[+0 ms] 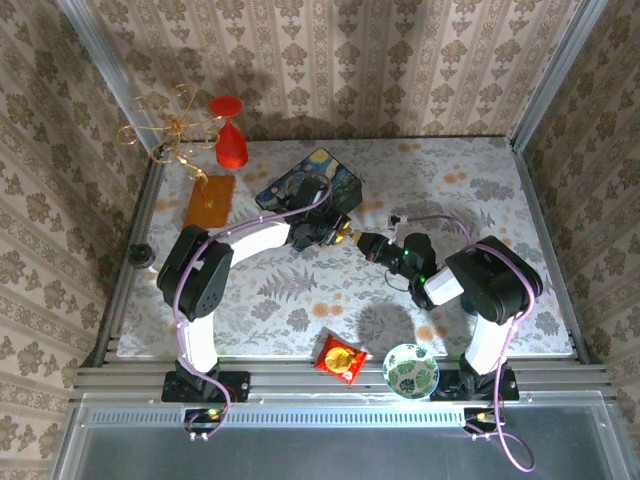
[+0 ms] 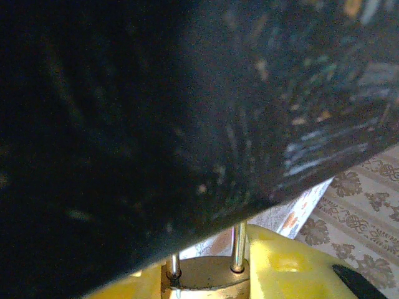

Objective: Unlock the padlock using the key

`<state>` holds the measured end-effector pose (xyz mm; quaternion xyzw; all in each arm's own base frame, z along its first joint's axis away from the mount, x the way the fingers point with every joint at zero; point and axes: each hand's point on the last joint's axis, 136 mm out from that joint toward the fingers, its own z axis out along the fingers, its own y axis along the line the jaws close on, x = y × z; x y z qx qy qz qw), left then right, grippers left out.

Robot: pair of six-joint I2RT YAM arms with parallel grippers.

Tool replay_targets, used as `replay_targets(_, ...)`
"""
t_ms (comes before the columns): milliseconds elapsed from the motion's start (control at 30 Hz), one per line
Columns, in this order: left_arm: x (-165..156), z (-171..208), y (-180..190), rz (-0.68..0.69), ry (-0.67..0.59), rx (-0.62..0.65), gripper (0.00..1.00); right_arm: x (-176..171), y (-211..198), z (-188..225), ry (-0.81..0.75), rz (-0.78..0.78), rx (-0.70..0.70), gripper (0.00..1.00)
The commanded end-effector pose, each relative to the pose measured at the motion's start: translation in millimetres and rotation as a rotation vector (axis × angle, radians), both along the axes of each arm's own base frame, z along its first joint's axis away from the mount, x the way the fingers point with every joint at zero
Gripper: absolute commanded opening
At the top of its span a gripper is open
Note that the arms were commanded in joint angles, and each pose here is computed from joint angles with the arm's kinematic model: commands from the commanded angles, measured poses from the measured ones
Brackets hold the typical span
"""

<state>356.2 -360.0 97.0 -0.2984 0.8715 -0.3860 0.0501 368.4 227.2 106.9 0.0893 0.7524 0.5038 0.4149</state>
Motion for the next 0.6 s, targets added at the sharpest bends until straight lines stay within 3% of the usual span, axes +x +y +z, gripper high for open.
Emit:
replay_targets(0,-11.0,22.6,-18.9,-0.07,-0.003,-0.096,0.0,9.1,3.2,4.7,-0.013,-0.013,0.015,0.0)
replay_targets(367,-14.3,22.2,-21.4,-0.092,-0.007,-0.093,0.0,13.4,-1.3,-7.7,0.066,-0.057,0.009,0.0)
replay_targets(567,-12.8,23.7,-22.0,-0.102,-0.028,-0.087,0.0,13.6,0.8,-24.2,0.215,-0.064,0.033,0.0)
